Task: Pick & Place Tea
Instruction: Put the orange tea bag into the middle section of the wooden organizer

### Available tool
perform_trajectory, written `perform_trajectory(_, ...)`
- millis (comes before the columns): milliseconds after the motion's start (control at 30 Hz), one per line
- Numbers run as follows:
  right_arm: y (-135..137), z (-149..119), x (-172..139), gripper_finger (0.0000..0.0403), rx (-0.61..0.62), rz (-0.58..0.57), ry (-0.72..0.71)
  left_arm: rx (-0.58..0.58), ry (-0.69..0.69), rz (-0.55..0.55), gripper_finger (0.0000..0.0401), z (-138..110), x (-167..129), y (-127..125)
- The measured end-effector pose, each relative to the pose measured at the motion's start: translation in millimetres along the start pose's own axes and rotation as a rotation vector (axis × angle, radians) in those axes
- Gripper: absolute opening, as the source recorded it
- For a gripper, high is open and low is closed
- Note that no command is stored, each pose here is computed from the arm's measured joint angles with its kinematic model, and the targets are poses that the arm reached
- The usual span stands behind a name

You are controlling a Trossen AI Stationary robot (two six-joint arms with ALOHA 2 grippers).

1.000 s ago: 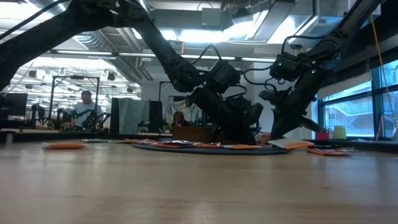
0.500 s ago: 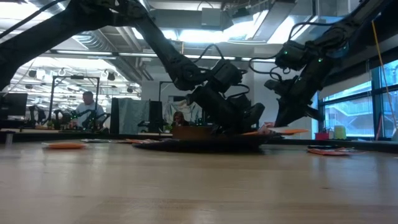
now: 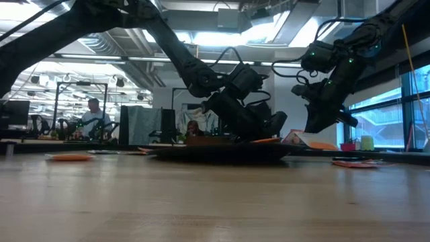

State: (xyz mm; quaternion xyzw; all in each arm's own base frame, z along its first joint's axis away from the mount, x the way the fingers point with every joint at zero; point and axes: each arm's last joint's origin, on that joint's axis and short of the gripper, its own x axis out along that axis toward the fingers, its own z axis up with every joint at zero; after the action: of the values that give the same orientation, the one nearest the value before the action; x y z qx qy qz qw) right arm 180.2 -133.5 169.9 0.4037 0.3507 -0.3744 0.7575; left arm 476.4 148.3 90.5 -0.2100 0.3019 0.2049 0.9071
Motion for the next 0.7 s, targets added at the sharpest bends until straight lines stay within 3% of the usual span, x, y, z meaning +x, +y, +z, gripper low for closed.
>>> perform_trajectory(700,1.3,0.9,-4.4,0.0021,-0.028,0.022,-0.015,-0.004,0.006,0.003,0.0002,-0.4,-0.3,0.6)
